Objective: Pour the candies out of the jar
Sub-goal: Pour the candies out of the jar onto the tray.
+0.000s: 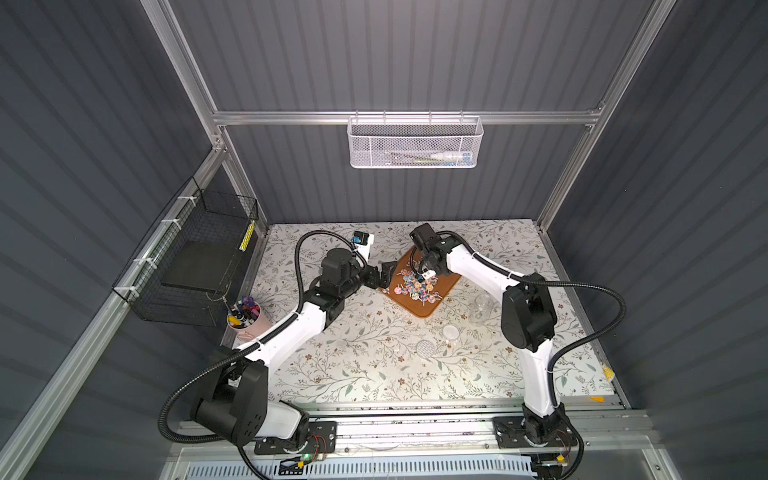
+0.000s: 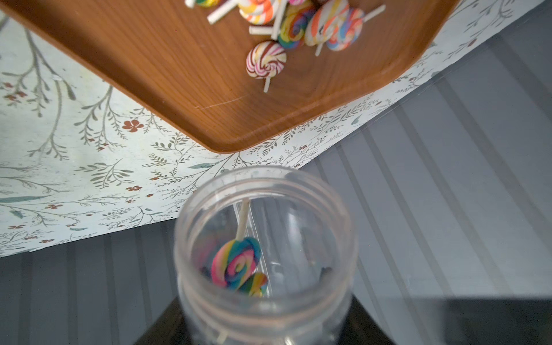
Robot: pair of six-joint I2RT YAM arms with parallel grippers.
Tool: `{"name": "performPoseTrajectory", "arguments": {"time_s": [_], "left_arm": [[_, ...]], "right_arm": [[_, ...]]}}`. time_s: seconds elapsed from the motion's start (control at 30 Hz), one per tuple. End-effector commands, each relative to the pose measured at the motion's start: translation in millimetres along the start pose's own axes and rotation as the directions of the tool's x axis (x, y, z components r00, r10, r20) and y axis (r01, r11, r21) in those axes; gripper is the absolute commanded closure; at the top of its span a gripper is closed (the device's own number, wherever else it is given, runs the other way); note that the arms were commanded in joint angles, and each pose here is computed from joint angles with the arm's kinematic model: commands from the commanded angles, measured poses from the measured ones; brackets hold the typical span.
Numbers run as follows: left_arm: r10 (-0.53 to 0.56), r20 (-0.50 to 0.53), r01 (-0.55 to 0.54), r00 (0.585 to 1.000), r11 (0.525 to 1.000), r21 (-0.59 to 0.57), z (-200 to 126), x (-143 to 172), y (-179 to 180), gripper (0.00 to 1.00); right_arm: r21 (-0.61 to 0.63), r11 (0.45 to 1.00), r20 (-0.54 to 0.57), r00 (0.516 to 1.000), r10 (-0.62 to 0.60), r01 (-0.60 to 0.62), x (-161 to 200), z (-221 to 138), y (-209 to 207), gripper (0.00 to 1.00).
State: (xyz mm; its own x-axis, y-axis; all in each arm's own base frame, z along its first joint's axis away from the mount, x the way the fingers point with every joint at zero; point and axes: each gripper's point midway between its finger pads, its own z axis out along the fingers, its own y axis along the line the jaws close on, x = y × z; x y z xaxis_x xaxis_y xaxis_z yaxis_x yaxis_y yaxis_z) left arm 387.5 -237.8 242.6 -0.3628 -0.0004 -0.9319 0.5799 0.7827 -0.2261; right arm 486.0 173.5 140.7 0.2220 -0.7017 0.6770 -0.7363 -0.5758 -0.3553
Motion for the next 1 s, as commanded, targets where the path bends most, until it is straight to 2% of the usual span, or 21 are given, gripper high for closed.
{"name": "performPoseTrajectory", "arguments": {"time_s": [0.0, 0.1, 0.2, 0.3, 0.4, 0.47, 0.57, 0.7, 0.77, 0.83, 0.97], "left_arm": [[0.002, 0.004, -0.002, 1.000, 1.000, -0.004, -3, -1, 2, 0.00], [0.004, 0.001, -0.004, 1.000, 1.000, -0.009, -2, 0, 3, 0.00], [-0.001, -0.001, 0.001, 1.000, 1.000, -0.004, 1, 0, 4, 0.00], [-0.003, -0.003, 0.003, 1.000, 1.000, -0.012, -1, 1, 6, 0.00], [-0.002, 0.000, 0.002, 1.000, 1.000, -0.012, -2, 0, 6, 0.00], [-0.002, 0.000, 0.002, 1.000, 1.000, -0.007, -1, -1, 5, 0.00], [-0.003, -0.003, 0.003, 1.000, 1.000, -0.007, -1, 0, 5, 0.00], [-0.006, -0.006, 0.006, 1.000, 1.000, -0.007, 0, 1, 5, 0.00], [-0.007, -0.009, 0.006, 1.000, 1.000, -0.006, 0, 2, 5, 0.00], [-0.011, -0.015, 0.010, 1.000, 1.000, -0.005, 1, 4, 5, 0.00], [-0.012, -0.021, 0.012, 1.000, 1.000, -0.005, 2, 7, 6, 0.00]], "right_arm": [[-0.046, 0.999, 0.026, 0.999, -0.020, 0.021, -14, 10, 8, 0.64], [-0.024, 1.000, 0.013, 1.000, 0.018, -0.018, -1, 4, 1, 0.64], [0.006, 1.000, 0.034, 0.999, -0.011, 0.011, -12, 7, 1, 0.66], [-0.006, 0.993, 0.055, 0.992, 0.116, -0.116, -6, 0, -4, 0.66], [0.011, 0.983, 0.051, 0.982, 0.182, -0.183, 10, -7, -8, 0.66], [0.032, 0.951, 0.117, 0.946, 0.301, -0.307, 17, -17, -19, 0.66], [-0.012, 0.827, 0.283, 0.792, 0.542, -0.562, 33, -46, -37, 0.66], [-0.113, 0.670, 0.504, 0.539, 0.675, -0.734, 49, -92, -47, 0.62], [-0.199, 0.589, 0.574, 0.394, 0.718, -0.783, 59, -112, -49, 0.61], [-0.316, 0.507, 0.624, 0.226, 0.748, -0.802, 69, -130, -49, 0.62], [-0.517, 0.376, 0.660, -0.078, 0.748, -0.769, 83, -157, -44, 0.63]]}}
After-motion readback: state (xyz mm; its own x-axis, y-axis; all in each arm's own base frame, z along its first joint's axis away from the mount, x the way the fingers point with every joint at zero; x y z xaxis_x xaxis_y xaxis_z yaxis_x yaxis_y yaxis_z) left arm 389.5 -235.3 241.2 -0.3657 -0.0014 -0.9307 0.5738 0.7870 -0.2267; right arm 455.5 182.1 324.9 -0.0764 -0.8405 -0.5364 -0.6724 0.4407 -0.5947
